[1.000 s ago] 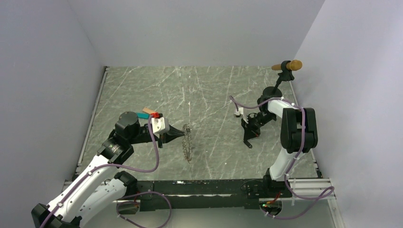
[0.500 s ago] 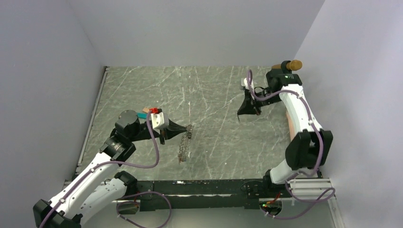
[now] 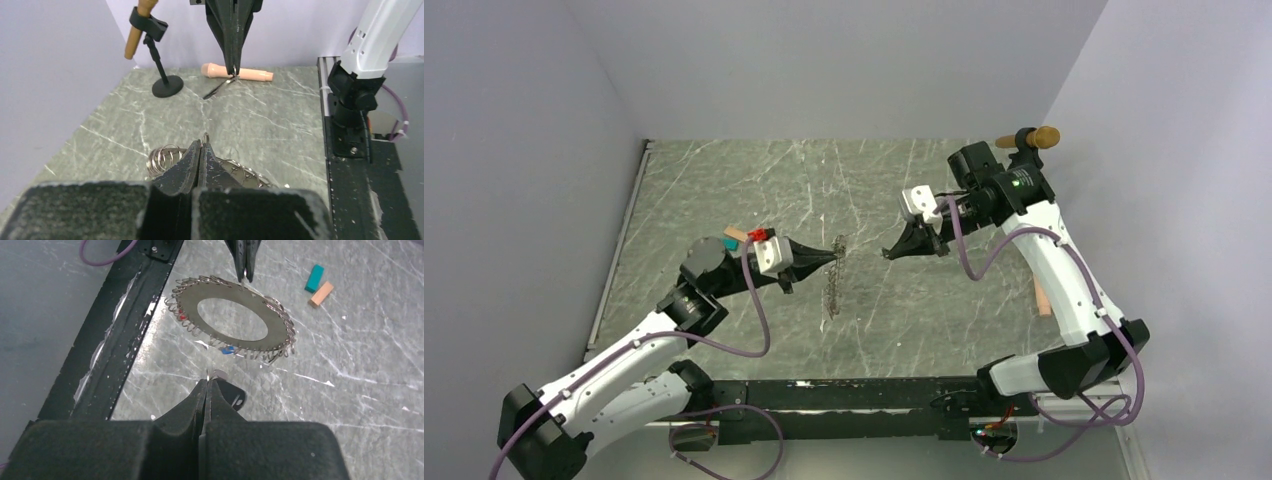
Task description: Put the keys on the keyring
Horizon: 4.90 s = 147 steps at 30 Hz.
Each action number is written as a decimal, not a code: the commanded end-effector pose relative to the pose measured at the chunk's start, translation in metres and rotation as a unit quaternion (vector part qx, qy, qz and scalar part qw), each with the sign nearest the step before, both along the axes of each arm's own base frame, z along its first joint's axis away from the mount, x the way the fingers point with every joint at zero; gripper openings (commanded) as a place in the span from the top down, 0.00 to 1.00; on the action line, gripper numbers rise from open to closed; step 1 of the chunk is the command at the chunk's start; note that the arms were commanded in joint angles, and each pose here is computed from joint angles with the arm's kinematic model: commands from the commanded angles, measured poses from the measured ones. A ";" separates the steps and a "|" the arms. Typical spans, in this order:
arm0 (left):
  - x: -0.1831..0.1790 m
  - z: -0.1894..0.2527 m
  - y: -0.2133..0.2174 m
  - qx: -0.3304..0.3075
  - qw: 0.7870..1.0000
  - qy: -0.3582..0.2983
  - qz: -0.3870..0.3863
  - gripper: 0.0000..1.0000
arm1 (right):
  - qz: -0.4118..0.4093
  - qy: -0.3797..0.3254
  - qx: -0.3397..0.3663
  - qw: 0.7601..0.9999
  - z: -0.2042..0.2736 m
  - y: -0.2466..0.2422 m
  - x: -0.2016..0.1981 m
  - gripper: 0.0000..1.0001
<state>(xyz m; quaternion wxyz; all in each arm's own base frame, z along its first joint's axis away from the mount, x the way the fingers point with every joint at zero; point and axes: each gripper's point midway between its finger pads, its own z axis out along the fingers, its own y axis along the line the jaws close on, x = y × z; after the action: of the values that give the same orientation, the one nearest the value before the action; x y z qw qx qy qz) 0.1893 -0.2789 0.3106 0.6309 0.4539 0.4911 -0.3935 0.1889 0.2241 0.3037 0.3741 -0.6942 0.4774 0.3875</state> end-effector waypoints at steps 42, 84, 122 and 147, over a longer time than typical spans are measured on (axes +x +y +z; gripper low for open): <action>0.027 0.001 -0.029 -0.073 0.997 0.005 0.027 1.00 | -0.074 0.060 -0.007 0.995 -0.039 0.042 0.040 1.00; 0.030 0.009 0.002 -0.208 0.969 0.101 0.087 1.00 | -0.057 0.127 0.048 0.989 -0.012 0.052 0.031 1.00; 0.012 0.011 0.001 -0.290 0.942 0.170 -0.005 1.00 | -0.010 0.179 0.086 0.980 -0.004 0.064 0.013 1.00; 0.008 0.018 0.000 -0.287 0.931 0.213 -0.071 1.00 | -0.040 0.211 0.084 0.973 -0.011 0.068 0.023 1.00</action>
<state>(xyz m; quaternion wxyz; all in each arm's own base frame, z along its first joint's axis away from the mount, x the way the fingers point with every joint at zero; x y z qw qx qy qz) 0.2051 -0.2834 0.2912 0.5553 0.1757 0.5059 -0.6363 0.2101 0.2906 0.2817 0.3199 -0.5394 0.5496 0.5520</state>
